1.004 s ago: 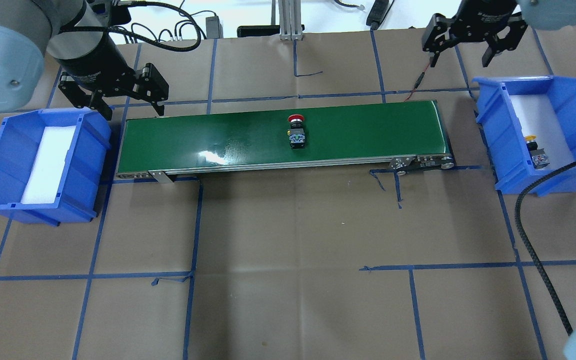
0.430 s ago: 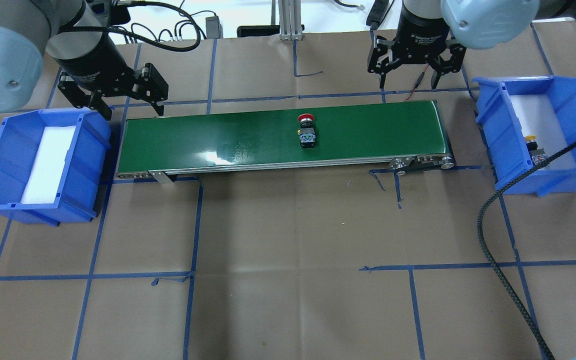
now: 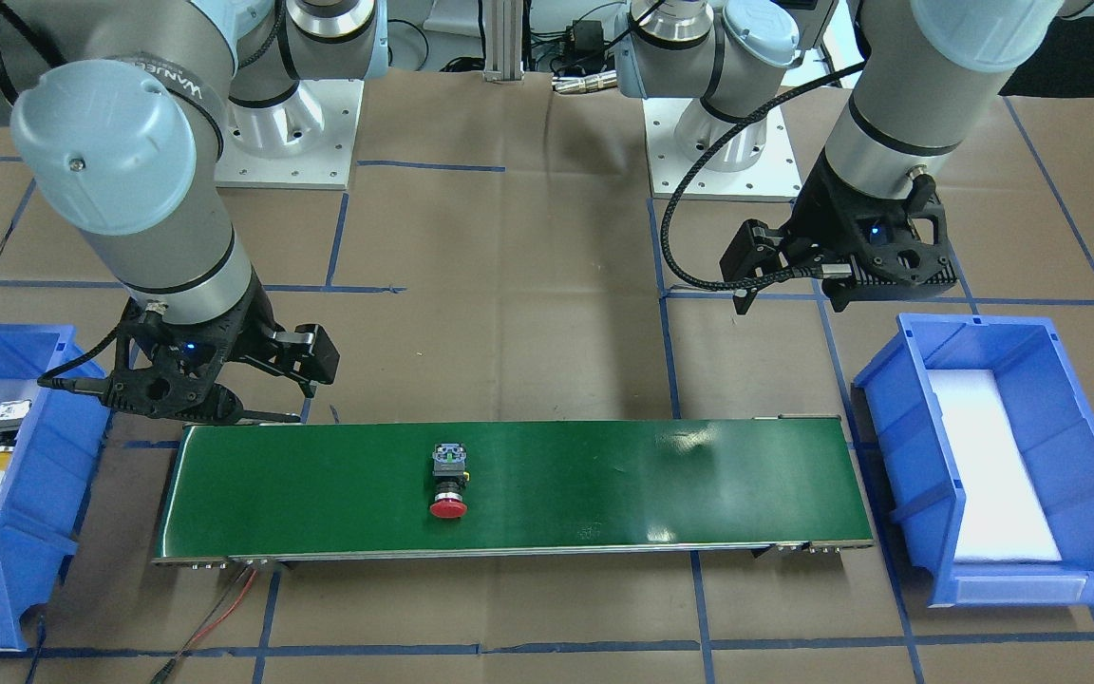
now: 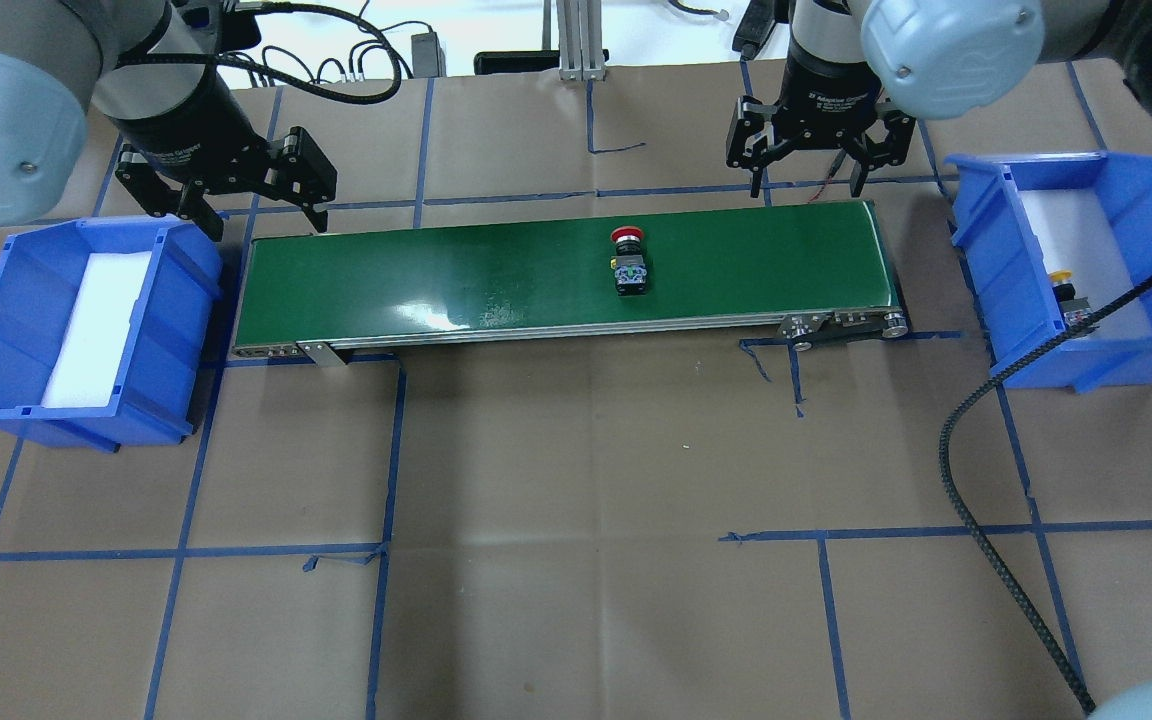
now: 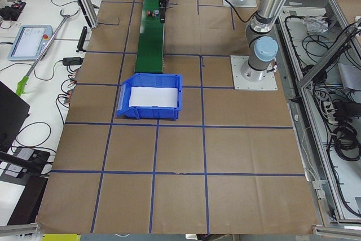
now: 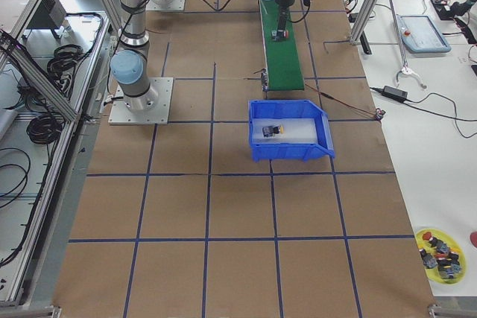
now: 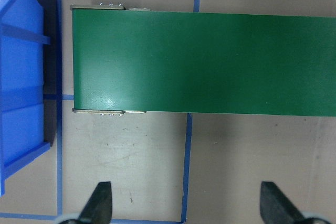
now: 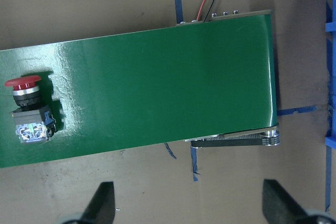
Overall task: Transport two buttons from left to right
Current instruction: 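Move the right gripper back over the conveyor above the red button, then lower the right gripper and grasp the red button on the belt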
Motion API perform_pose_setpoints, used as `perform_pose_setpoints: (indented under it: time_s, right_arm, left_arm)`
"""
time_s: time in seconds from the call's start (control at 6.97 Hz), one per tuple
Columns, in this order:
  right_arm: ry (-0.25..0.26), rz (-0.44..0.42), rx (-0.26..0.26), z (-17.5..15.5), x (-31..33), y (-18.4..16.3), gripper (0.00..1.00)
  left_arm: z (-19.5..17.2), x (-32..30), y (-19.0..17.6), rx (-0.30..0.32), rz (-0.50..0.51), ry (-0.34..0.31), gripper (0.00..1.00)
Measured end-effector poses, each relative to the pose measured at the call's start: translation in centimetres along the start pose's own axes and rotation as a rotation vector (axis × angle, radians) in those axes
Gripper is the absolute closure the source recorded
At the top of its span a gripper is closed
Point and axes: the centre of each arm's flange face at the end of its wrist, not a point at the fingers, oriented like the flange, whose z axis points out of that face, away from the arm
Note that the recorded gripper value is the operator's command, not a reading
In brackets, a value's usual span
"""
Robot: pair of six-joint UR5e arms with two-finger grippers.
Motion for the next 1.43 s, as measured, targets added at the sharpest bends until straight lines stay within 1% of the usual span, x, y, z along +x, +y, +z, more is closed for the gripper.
perform_pose_setpoints:
  time_s: [0.29,0.43,0.57,0.72,0.86,1.15,1.43]
  right_arm:
    - [0.002,0.003,-0.023,1.9,-0.1,-0.7,0.01]
    - [-0.003,0.004,-0.009,2.5,-0.2,-1.3,0.01]
    - [-0.012,0.003,0.022,2.7,-0.4,-1.9,0.01]
    - [-0.018,0.002,0.04,3.0,-0.5,-2.4,0.01]
    - [-0.021,0.003,0.049,3.3,-0.5,-2.7,0.01]
    - [-0.03,0.005,0.081,4.3,-0.5,-2.4,0.01]
    - [-0.055,0.002,0.084,5.9,-0.7,-1.7,0.01]
  left_arm:
    - [0.0,0.0,0.0,0.0,0.0,0.0,0.0]
    - [0.0,0.0,0.0,0.001,0.0,0.001,0.0]
    - [0.0,0.0,0.0,0.001,0.0,0.001,0.0]
    - [0.0,0.0,0.0,0.001,0.0,0.001,0.0]
    - [0.0,0.0,0.0,0.001,0.0,0.001,0.0]
    - [-0.1,0.0,0.0,0.001,0.0,0.002,0.0]
    - [-0.1,0.0,0.0,0.001,0.0,0.002,0.0]
